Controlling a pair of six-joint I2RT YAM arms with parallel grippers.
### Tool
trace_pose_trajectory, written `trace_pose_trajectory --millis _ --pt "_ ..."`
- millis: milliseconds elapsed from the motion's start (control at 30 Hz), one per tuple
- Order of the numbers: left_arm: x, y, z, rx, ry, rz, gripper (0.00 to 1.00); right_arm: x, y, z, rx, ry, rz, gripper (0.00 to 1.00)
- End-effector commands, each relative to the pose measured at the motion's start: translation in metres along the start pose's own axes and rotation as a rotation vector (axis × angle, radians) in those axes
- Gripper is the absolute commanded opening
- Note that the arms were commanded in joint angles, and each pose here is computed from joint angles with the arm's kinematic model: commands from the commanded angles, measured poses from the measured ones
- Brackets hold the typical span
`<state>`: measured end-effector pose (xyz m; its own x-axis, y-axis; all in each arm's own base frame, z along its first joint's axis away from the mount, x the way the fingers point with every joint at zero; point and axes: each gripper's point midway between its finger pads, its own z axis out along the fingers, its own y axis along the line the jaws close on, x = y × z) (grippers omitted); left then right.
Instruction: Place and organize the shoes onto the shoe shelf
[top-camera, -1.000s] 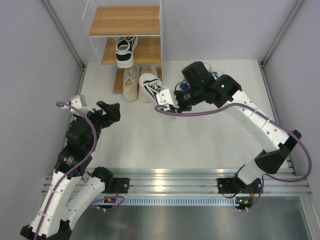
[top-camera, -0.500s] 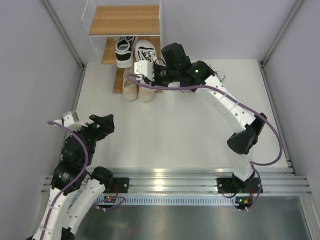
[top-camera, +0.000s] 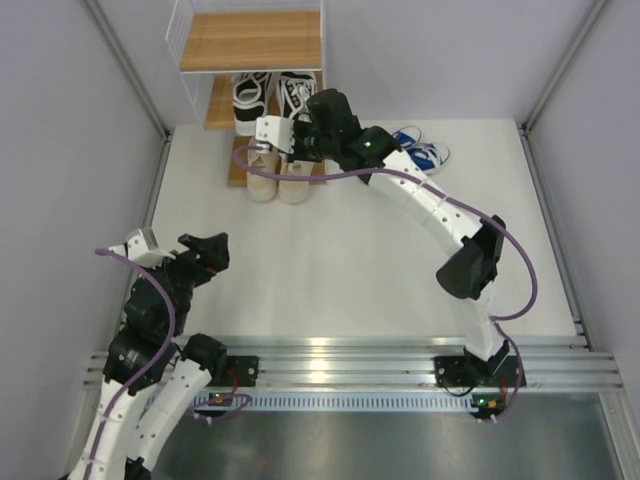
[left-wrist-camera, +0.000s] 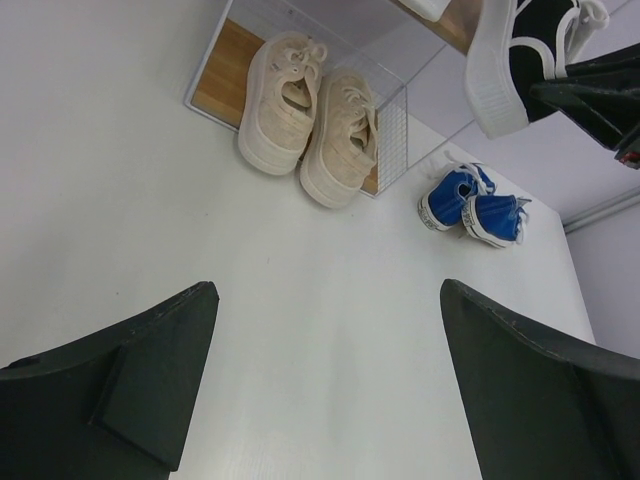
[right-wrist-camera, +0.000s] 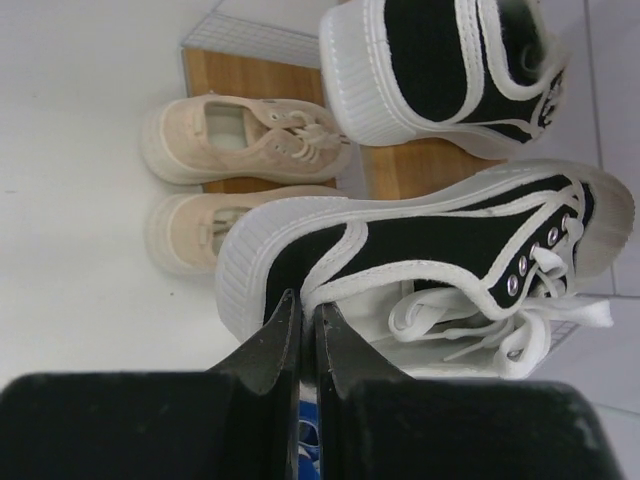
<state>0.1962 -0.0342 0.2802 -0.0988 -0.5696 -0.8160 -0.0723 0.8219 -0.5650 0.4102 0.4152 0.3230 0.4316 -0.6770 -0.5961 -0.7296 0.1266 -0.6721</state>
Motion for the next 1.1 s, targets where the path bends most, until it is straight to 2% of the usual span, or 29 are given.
trace_pose_trajectory --millis 0,200,467,667,900,933,1067 --pt "0.001 -0.002 -0.001 0.017 0.001 -0.018 0.98 -0.037 -0.076 -0.024 0.263 -0.109 -0.093 0.0" --pt "0.001 -0.003 -0.001 0.016 0.004 -0.02 0.98 -0.047 -0.088 -0.021 0.31 -0.141 -0.167 0.0" --pt "0.0 -0.004 -0.002 0.022 0.002 -0.026 0.98 -0.033 -0.099 0.0 0.374 -0.095 -0.221 0.0" --pt "0.0 -0.004 -0.002 0.024 0.001 -0.029 0.98 -0.023 -0.1 0.009 0.374 -0.072 -0.238 0.05" --pt "0.002 -0.004 -0.001 0.021 0.008 -0.031 0.98 -0.01 -0.096 0.011 0.357 -0.049 -0.228 0.25" --pt "0.002 -0.004 -0.001 0.023 0.008 -0.033 0.98 -0.009 -0.096 0.011 0.356 -0.048 -0.228 0.34" --pt "0.002 -0.005 -0.002 0.025 0.008 -0.034 0.98 -0.011 -0.095 0.002 0.36 -0.054 -0.221 0.51"
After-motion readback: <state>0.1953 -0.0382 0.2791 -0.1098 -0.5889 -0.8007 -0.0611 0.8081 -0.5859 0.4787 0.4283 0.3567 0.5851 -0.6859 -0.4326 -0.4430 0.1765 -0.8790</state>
